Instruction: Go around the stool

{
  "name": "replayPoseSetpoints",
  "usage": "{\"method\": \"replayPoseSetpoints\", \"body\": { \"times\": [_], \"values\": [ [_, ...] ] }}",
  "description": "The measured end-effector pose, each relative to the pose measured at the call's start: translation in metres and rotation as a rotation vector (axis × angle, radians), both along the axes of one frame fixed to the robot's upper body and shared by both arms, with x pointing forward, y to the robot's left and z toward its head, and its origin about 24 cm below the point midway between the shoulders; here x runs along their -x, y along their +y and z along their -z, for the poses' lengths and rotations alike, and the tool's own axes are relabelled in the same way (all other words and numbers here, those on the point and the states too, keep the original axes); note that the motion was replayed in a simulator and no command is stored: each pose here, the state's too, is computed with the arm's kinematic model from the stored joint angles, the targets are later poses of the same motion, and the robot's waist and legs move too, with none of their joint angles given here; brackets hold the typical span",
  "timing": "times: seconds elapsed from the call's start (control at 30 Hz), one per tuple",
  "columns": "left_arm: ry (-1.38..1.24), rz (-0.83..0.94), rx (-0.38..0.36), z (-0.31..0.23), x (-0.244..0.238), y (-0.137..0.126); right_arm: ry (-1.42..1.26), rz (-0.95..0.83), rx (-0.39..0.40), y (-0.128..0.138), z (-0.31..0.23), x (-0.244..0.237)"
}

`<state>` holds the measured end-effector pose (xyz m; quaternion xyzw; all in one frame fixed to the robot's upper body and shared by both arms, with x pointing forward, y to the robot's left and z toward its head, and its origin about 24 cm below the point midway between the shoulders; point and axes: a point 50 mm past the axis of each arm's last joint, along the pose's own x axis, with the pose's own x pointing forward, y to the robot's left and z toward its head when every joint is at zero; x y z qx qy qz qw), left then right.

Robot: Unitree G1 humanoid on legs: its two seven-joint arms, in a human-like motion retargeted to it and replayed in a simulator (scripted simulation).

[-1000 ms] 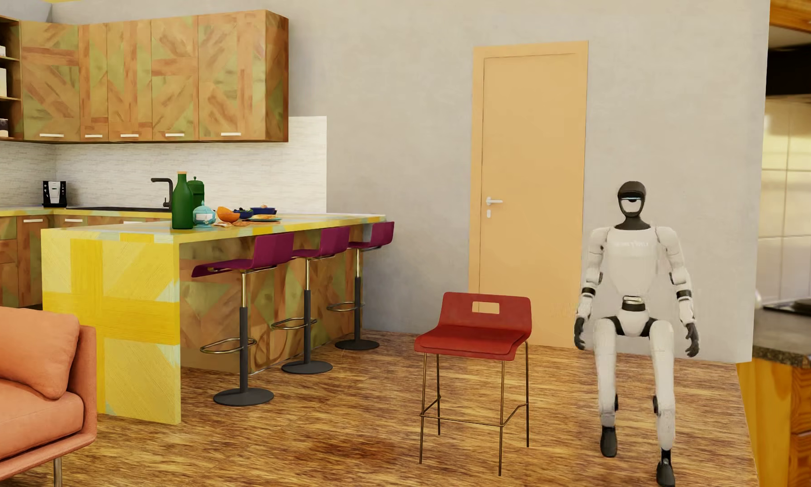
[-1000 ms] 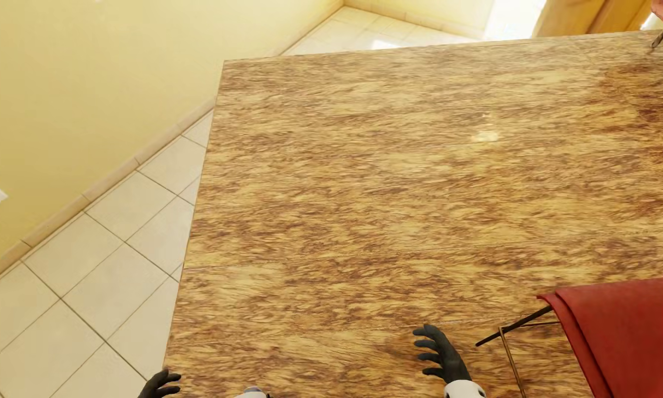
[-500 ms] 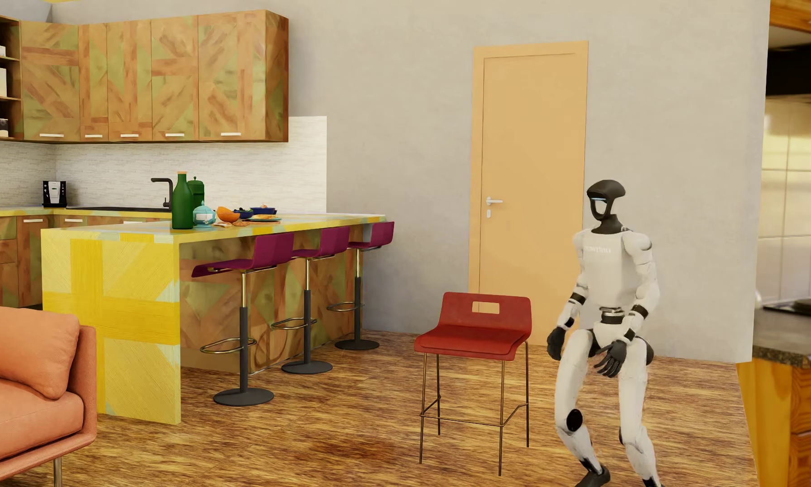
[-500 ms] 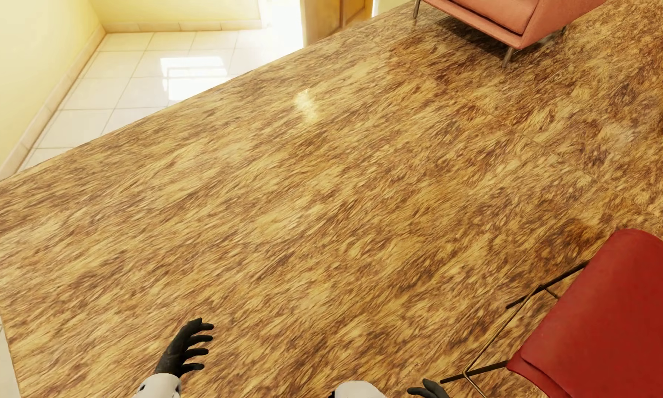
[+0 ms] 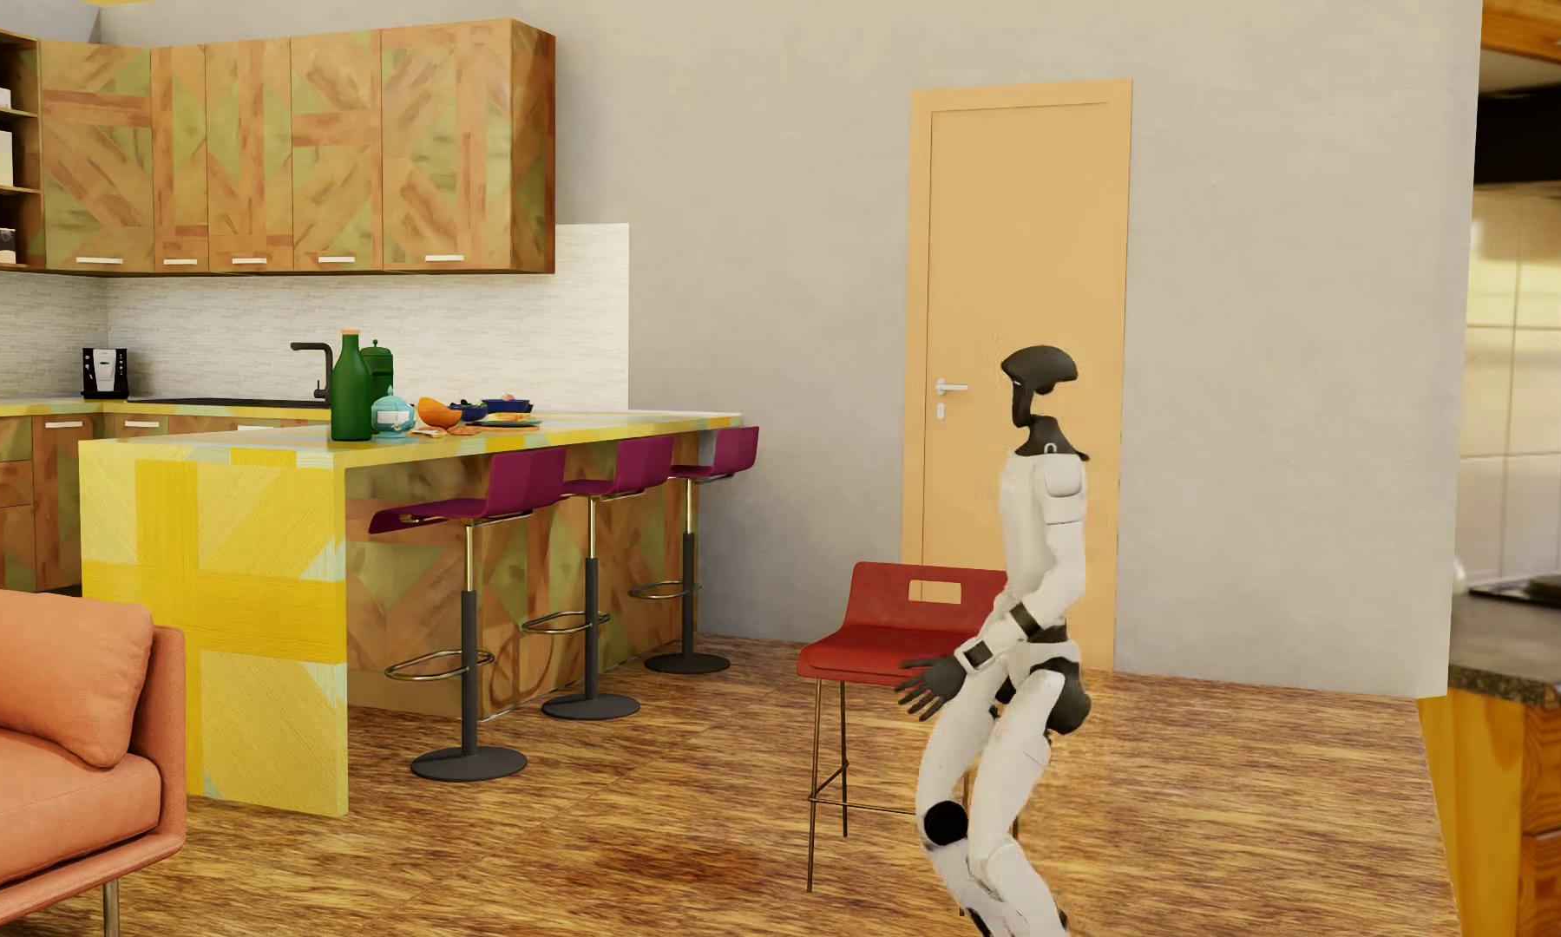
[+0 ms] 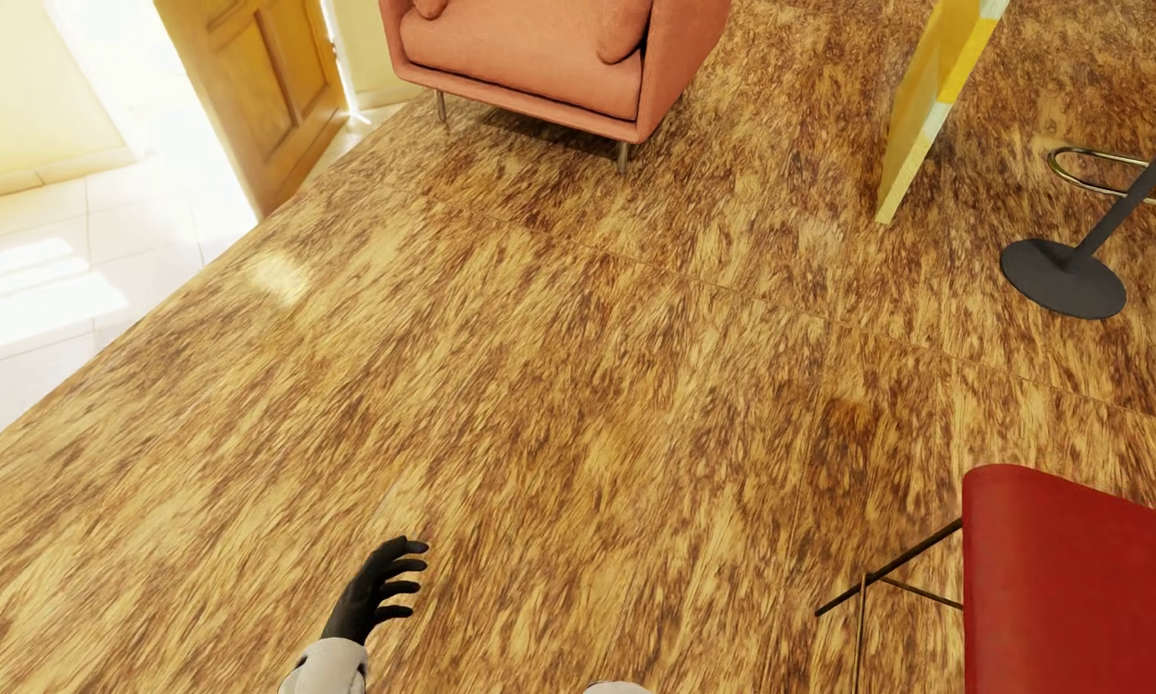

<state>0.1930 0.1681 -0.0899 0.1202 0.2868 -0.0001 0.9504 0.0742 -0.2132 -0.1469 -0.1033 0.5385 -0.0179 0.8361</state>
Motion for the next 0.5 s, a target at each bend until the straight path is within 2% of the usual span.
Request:
{"method": "replayPoseSetpoints", "body": {
  "times": [0.03, 0.1, 0.13, 0.17, 0.2, 0.27, 0.3, 0.33, 0.37, 0.4, 0.43, 0.47, 0.5],
  "values": [
    [0.082, -0.045, -0.003, 0.014, 0.020, 0.011, -0.028, 0.019, 0.018, 0.001, 0.000, -0.003],
    [0.264, -0.092, -0.066, 0.033, 0.073, 0.044, -0.179, 0.095, 0.009, 0.006, -0.012, -0.029],
    [0.342, -0.089, -0.082, 0.040, 0.095, 0.051, -0.270, 0.088, -0.016, 0.015, -0.022, -0.056],
    [0.391, -0.055, -0.121, 0.042, 0.108, 0.062, -0.336, 0.073, -0.079, 0.031, -0.030, -0.076],
    [0.333, -0.070, -0.144, 0.034, 0.094, 0.071, -0.284, 0.027, -0.128, 0.036, -0.023, -0.069],
    [0.163, -0.143, -0.113, 0.021, 0.053, 0.061, -0.175, 0.046, -0.201, 0.028, -0.014, -0.042],
    [0.029, -0.118, -0.072, 0.001, 0.014, 0.038, -0.111, 0.095, -0.181, 0.016, -0.011, -0.021],
    [-0.107, -0.092, -0.008, -0.021, -0.021, 0.013, 0.006, 0.087, -0.120, 0.006, -0.003, 0.009],
    [-0.148, -0.090, 0.058, -0.021, -0.031, -0.006, 0.167, 0.031, -0.025, -0.006, 0.007, 0.046],
    [-0.115, -0.069, 0.056, -0.009, -0.012, -0.003, 0.191, 0.058, 0.026, -0.008, 0.008, 0.050],
    [-0.058, -0.073, 0.047, 0.004, 0.013, 0.006, 0.146, 0.111, 0.034, 0.000, 0.007, 0.038],
    [0.014, -0.082, 0.001, 0.012, 0.036, 0.026, 0.050, 0.156, 0.036, 0.008, 0.000, 0.017],
    [0.094, -0.111, -0.049, 0.020, 0.057, 0.048, -0.041, 0.160, 0.061, 0.004, -0.008, -0.011]
  ]
}}
